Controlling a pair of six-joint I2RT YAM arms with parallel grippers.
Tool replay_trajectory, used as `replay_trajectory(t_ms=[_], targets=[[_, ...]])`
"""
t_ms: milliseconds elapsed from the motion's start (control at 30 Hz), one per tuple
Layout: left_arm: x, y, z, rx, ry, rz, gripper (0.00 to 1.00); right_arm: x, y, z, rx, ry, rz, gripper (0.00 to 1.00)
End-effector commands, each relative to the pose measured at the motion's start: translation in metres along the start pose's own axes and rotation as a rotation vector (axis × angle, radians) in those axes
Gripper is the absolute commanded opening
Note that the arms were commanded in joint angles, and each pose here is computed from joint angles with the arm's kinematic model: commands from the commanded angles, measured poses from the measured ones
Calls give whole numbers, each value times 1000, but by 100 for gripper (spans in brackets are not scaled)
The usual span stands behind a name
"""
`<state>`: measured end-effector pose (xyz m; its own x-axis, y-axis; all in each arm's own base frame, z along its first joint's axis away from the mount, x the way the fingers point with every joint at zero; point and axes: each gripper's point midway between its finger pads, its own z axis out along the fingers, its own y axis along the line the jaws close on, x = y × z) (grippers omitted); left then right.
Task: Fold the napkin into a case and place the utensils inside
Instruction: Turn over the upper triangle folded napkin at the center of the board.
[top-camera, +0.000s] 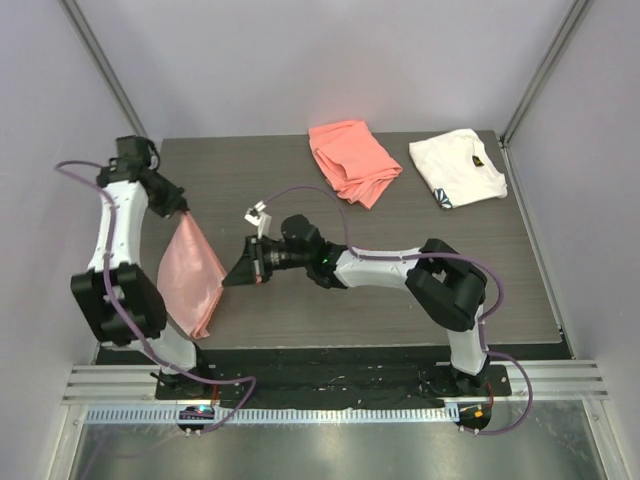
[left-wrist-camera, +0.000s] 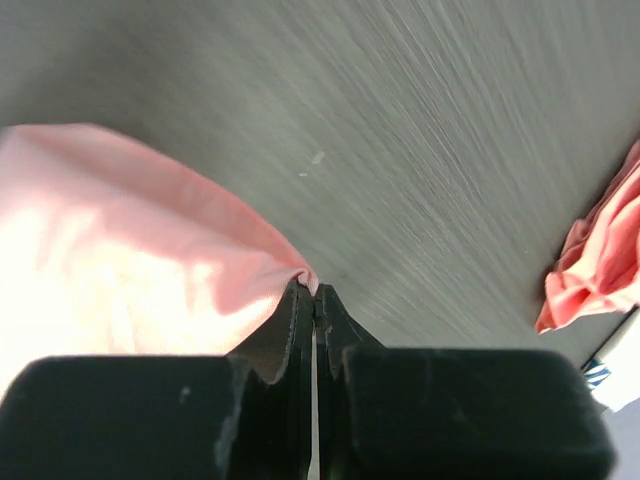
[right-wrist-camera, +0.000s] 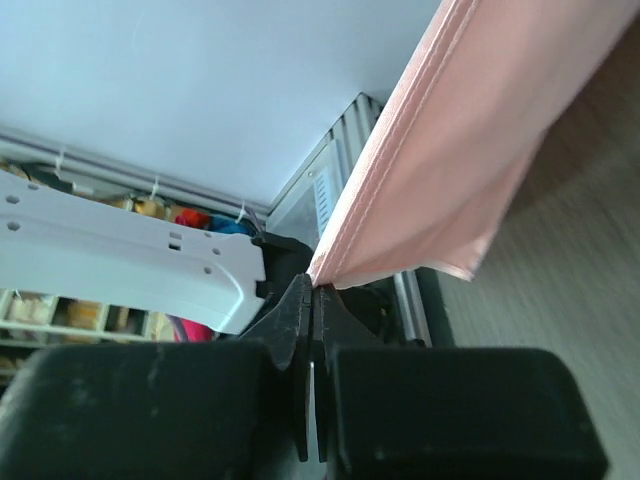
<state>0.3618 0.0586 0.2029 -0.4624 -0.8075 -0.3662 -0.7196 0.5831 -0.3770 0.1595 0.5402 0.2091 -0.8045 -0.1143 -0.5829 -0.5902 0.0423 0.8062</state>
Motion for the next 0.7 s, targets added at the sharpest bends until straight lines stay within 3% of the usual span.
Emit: replay_trajectory(t_ms=[0,300,667], targets=[[-25,-64,45,114,-132,8,0,-7,7,-33,-139,12,80,1],[16,-119,119,133,-26,85,0,-7,-79,-67,3,20,148,1],[22,-155,166,204,7,104,0,-16,-155,-105,202,12,152,1]])
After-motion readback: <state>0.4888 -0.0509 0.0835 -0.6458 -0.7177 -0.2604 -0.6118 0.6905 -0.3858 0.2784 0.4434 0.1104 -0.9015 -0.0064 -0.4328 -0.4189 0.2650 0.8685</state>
